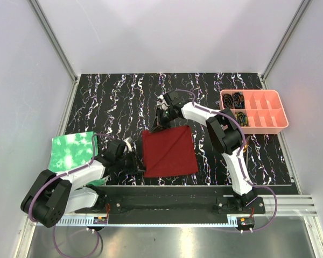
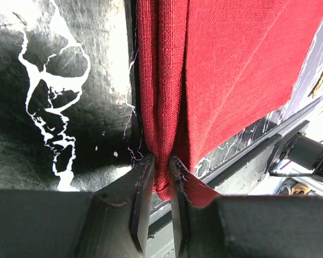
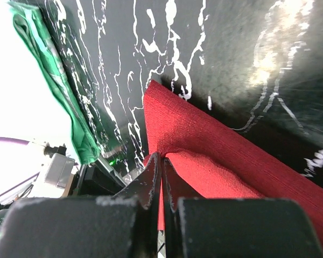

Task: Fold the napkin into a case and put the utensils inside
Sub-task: Fold the top corner of the square-folded napkin at the center of the board.

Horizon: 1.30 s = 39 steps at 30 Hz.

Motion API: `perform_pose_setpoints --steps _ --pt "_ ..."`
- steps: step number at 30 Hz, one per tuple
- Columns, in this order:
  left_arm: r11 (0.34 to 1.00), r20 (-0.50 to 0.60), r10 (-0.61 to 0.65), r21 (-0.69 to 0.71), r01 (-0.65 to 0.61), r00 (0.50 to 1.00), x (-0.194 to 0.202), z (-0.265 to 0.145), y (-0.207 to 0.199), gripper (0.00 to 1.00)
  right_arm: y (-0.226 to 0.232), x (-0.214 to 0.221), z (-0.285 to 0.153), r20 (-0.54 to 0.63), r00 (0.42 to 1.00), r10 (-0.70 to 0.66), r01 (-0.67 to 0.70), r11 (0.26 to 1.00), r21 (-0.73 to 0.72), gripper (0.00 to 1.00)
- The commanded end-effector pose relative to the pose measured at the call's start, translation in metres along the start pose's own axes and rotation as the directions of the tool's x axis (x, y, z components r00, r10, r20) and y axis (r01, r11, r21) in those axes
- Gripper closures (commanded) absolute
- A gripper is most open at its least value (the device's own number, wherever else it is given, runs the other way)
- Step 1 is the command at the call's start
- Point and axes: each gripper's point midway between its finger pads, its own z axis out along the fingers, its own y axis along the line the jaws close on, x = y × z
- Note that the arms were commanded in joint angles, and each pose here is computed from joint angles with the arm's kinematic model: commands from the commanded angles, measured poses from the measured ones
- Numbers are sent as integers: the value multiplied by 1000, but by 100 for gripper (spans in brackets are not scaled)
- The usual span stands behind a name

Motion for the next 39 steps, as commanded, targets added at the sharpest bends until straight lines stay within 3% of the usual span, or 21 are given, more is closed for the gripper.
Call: perform_pose_setpoints --steps 1,15,21,22,23,27,30,32,33,34,36,39 --pt "995 -58 -6 -101 0 998 20 -2 29 76 18 1 5 -20 999 -27 26 999 -40 100" --pt "993 -42 11 -113 -15 999 16 -3 29 73 20 -7 16 -31 999 -23 22 998 -52 93" --pt "989 33 25 -147 -20 999 1 -19 21 55 38 -17 3 -2 998 -62 62 996 -57 73" --pt "990 98 45 -137 -32 994 -11 -27 13 53 51 -26 -7 29 996 -90 92 994 -62 69" --pt "989 124 49 -146 -30 991 -17 -37 5 51 49 -26 -13 30 996 -84 85 996 -25 59" --pt "980 315 112 -191 -53 942 -57 -78 -16 40 73 -38 -51 89 982 -164 164 986 14 41" --pt "984 353 164 -121 -129 921 -74 -85 -46 41 81 -43 -94 164 968 -190 185 982 47 34" --pt "977 282 181 58 -205 942 -67 -71 -82 54 54 -36 -105 183 967 -176 155 980 123 31" --pt "980 204 168 72 -186 964 -59 -55 -82 60 59 -32 -123 216 959 -186 162 979 125 30" --pt "974 146 182 111 -199 972 -52 -48 -91 67 36 -18 -121 190 970 -149 120 981 152 30" --pt "970 64 208 119 -214 976 -42 -30 -91 71 33 -15 -138 234 962 -144 116 985 128 30" --pt "968 29 203 147 -205 979 -37 -17 -93 75 2 1 -139 247 964 -94 63 990 128 35"
